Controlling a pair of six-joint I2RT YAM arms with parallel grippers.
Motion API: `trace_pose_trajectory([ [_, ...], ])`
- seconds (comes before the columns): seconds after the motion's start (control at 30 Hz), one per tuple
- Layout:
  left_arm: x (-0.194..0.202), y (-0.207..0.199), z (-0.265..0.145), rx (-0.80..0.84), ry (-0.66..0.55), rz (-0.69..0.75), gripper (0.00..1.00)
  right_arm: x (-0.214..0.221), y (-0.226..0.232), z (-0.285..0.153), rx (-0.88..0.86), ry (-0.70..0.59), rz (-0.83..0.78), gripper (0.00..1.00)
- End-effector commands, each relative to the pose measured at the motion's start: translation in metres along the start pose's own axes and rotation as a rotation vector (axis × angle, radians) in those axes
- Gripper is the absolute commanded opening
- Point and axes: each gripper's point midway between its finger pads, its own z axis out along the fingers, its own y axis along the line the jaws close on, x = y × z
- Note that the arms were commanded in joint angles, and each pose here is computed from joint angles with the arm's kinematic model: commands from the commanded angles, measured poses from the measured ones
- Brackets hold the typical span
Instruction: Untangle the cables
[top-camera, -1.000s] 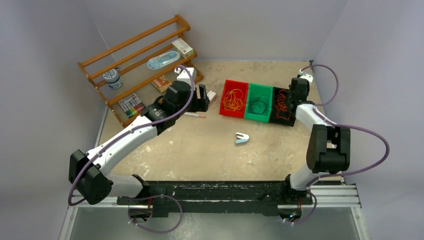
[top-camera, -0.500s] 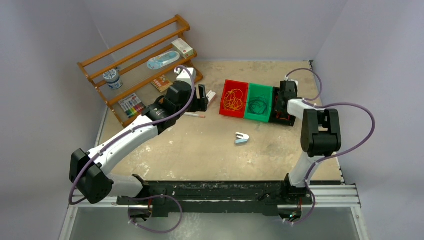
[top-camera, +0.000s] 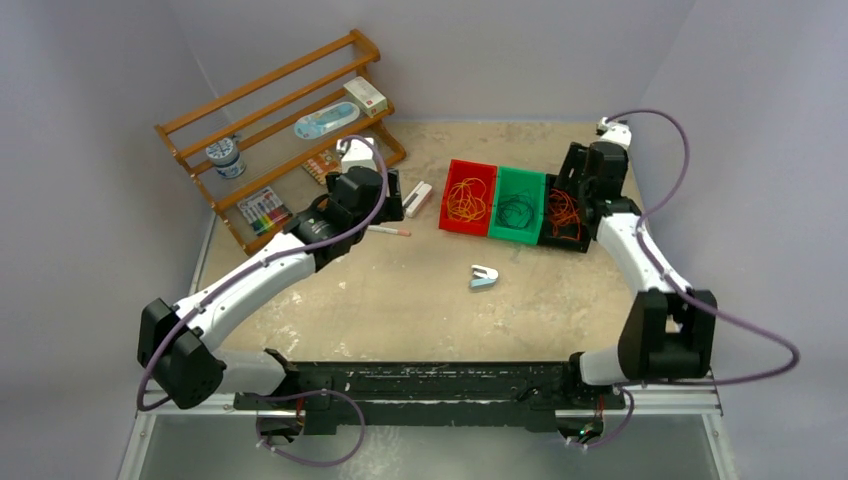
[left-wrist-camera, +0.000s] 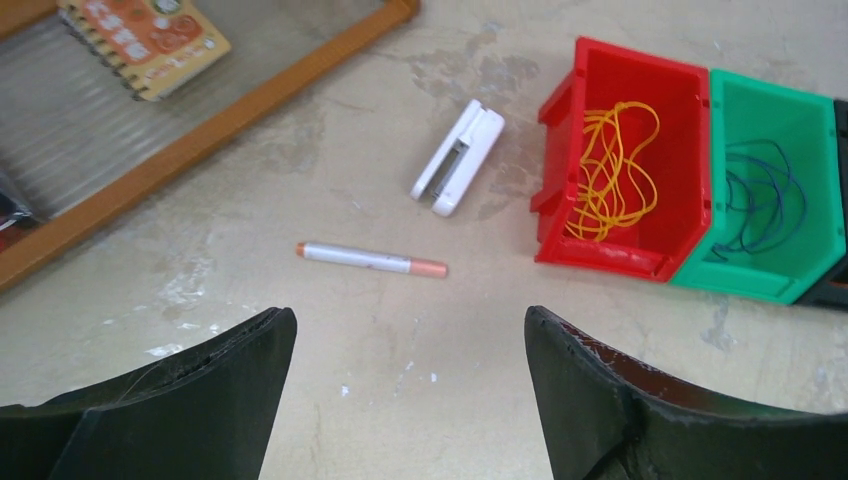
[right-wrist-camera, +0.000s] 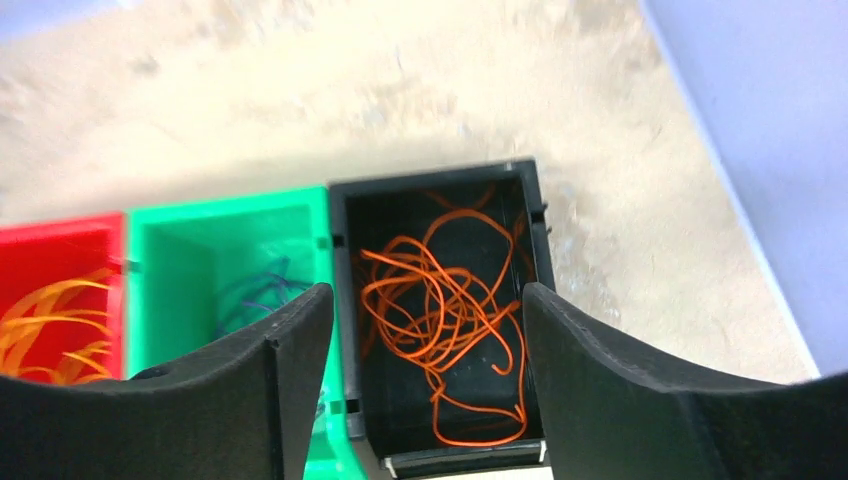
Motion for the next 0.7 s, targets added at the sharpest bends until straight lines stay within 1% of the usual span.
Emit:
trace_pose_trajectory([
  [0.0,-0.037,0.023,-0.021,-0.085,-0.154,-0.044,0.84,-0.053,0.001,-0.040,-0.049,-0.188,0.044,0.74],
  [0.1,-0.051,0.030,-0.035,-0.082,-0.227,-0.070,0.85,-0.089,0.009,-0.076,-0.140,-0.337,0.049,0.80],
  [0.17,-0.058,0.035,-0.043,-0.089,-0.267,-0.086,0.85,-0.096,0.015,-0.095,-0.207,-0.392,0.019,0.82],
  [0.2,-0.063,0.039,-0.048,-0.100,-0.289,-0.092,0.85,-0.102,0.021,-0.105,-0.248,-0.413,0.004,0.85],
  [0.27,-0.069,0.049,-0.058,-0.131,-0.327,-0.107,0.85,-0.111,0.033,-0.126,-0.337,-0.451,-0.039,0.96],
  [0.3,-0.073,0.056,-0.064,-0.153,-0.347,-0.116,0.85,-0.114,0.036,-0.134,-0.368,-0.465,-0.047,0.99],
  [0.4,-0.079,0.077,-0.082,-0.222,-0.405,-0.143,0.86,-0.127,0.044,-0.167,-0.451,-0.543,-0.066,0.99],
  [0.5,-0.080,0.094,-0.097,-0.264,-0.446,-0.165,0.86,-0.129,0.046,-0.196,-0.510,-0.627,-0.075,0.99],
  [0.57,-0.080,0.104,-0.106,-0.291,-0.467,-0.186,0.86,-0.124,0.045,-0.207,-0.531,-0.674,-0.082,0.99],
  [0.67,-0.074,0.118,-0.114,-0.324,-0.497,-0.238,0.86,-0.109,0.040,-0.215,-0.542,-0.709,-0.069,0.99],
])
